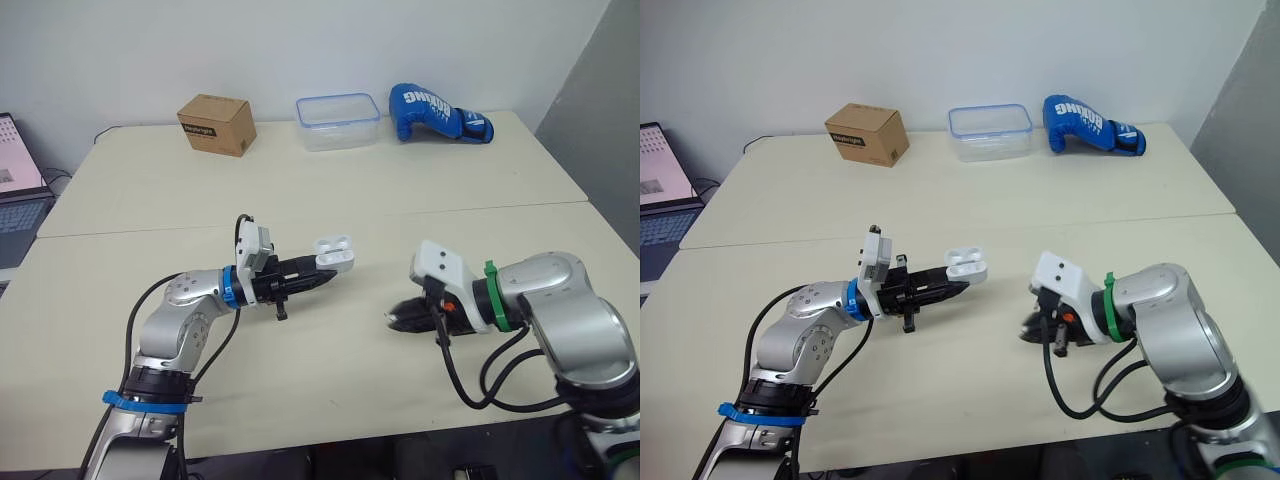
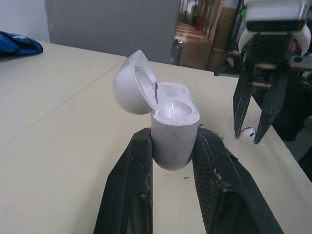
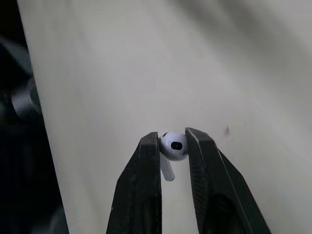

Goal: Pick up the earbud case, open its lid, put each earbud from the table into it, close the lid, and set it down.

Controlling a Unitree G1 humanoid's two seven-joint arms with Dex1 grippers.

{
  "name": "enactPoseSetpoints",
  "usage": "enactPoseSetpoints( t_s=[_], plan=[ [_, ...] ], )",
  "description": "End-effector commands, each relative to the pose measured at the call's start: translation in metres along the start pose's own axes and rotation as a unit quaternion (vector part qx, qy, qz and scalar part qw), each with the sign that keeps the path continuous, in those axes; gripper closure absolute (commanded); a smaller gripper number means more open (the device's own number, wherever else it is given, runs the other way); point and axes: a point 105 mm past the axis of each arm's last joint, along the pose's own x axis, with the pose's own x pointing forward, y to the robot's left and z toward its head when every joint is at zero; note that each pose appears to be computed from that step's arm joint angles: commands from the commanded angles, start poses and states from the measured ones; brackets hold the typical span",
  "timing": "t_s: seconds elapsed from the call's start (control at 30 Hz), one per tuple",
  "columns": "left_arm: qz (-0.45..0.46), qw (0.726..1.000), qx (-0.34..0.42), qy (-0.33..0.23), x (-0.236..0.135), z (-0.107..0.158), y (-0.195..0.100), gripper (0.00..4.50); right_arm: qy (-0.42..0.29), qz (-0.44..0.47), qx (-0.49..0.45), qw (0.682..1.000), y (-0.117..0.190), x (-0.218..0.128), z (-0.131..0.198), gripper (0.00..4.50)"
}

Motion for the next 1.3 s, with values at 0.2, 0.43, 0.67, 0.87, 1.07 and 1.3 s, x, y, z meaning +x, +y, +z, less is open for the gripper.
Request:
enactPoseSetpoints(
  t_s=[0.2,0.43,0.67,0.87,1.07,1.3],
  plan=[
    [-0.026,0.999,0.022,-0.009,0.006,0.009,0.004,3.74,-0.199,0.019,0.062,0.978,0.009,-0.01,0.045,4.11],
    [-0.033,0.999,0.027,-0.008,0.012,0.012,0.003,3.74,-0.28,0.006,0.053,0.959,0.007,-0.005,0.081,4.11],
    [-0.032,0.999,0.03,-0.013,0.016,0.019,0.002,3.74,-0.316,-0.096,0.025,0.944,-0.009,0.014,0.098,4.11],
    [-0.016,0.999,0.029,-0.019,0.014,0.023,0.008,3.74,-0.325,-0.149,0.021,0.934,-0.017,0.02,0.1,4.11],
    [-0.009,0.999,0.026,-0.024,0.016,0.024,0.011,3.74,-0.328,-0.175,0.021,0.928,-0.021,0.025,0.099,4.11],
    [0.0,0.999,0.019,-0.027,0.017,0.026,0.017,3.74,-0.331,-0.175,0.025,0.927,-0.019,0.029,0.097,4.11]
  ],
)
